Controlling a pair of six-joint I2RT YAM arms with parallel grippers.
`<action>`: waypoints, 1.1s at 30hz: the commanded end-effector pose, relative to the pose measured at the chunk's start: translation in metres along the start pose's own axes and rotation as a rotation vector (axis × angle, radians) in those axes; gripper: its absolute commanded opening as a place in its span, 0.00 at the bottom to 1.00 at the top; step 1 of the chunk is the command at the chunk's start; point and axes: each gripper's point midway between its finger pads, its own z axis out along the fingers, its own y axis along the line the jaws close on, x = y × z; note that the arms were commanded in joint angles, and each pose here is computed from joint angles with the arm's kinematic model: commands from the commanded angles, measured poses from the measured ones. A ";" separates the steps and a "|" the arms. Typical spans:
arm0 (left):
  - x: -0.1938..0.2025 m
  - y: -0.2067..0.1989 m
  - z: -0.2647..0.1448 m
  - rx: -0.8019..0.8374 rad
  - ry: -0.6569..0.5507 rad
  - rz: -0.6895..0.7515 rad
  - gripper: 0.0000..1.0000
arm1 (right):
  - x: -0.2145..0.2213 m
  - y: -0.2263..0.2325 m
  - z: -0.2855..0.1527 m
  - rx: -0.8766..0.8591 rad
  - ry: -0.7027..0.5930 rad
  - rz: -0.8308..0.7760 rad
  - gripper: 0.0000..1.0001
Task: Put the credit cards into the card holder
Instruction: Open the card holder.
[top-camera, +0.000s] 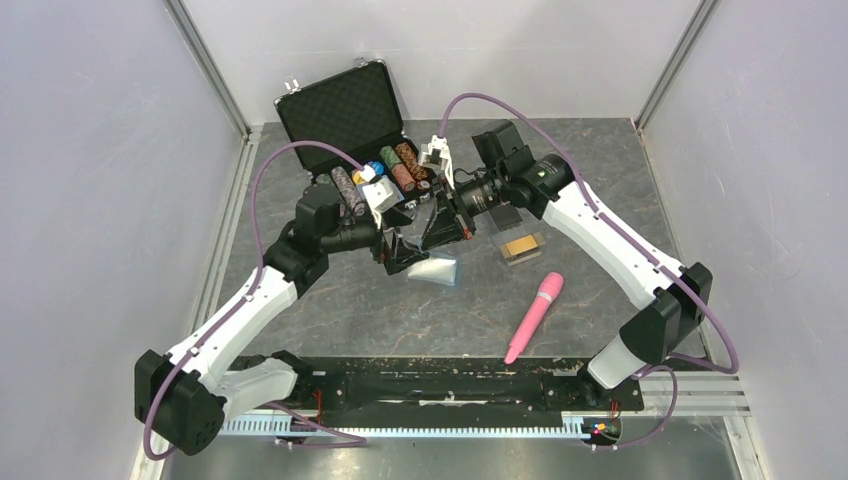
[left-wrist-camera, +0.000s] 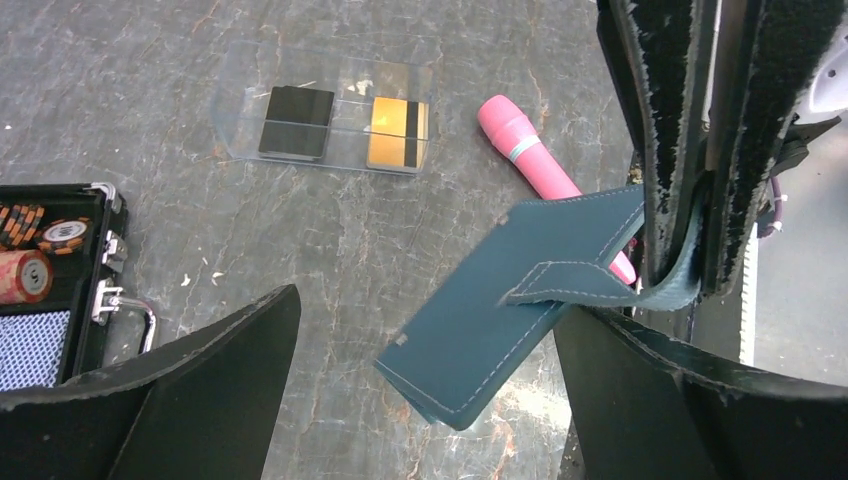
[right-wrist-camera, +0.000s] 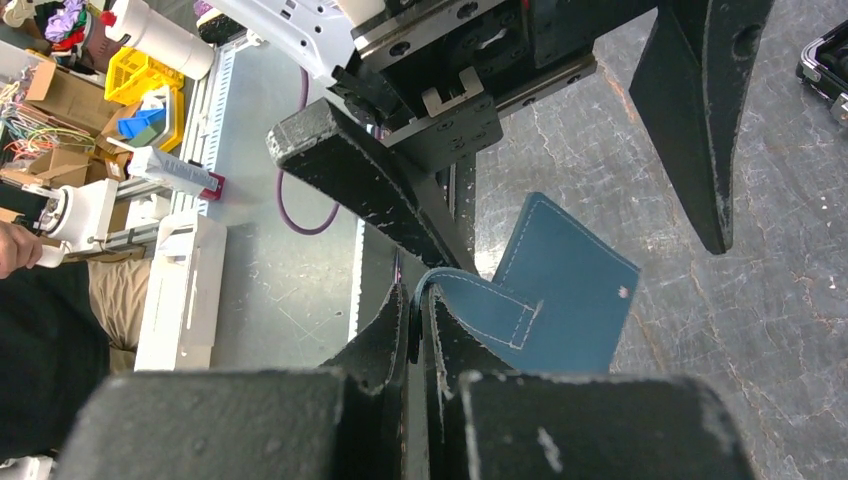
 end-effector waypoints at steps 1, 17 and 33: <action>-0.018 -0.005 0.006 0.020 -0.059 0.034 0.99 | -0.016 0.005 -0.002 -0.024 -0.030 -0.055 0.00; -0.012 -0.018 -0.002 0.037 -0.026 -0.086 0.02 | -0.018 -0.039 -0.030 0.235 -0.068 -0.024 0.46; -0.056 -0.056 -0.003 0.258 -0.075 -0.260 0.02 | 0.023 -0.021 -0.035 0.114 -0.114 -0.060 0.80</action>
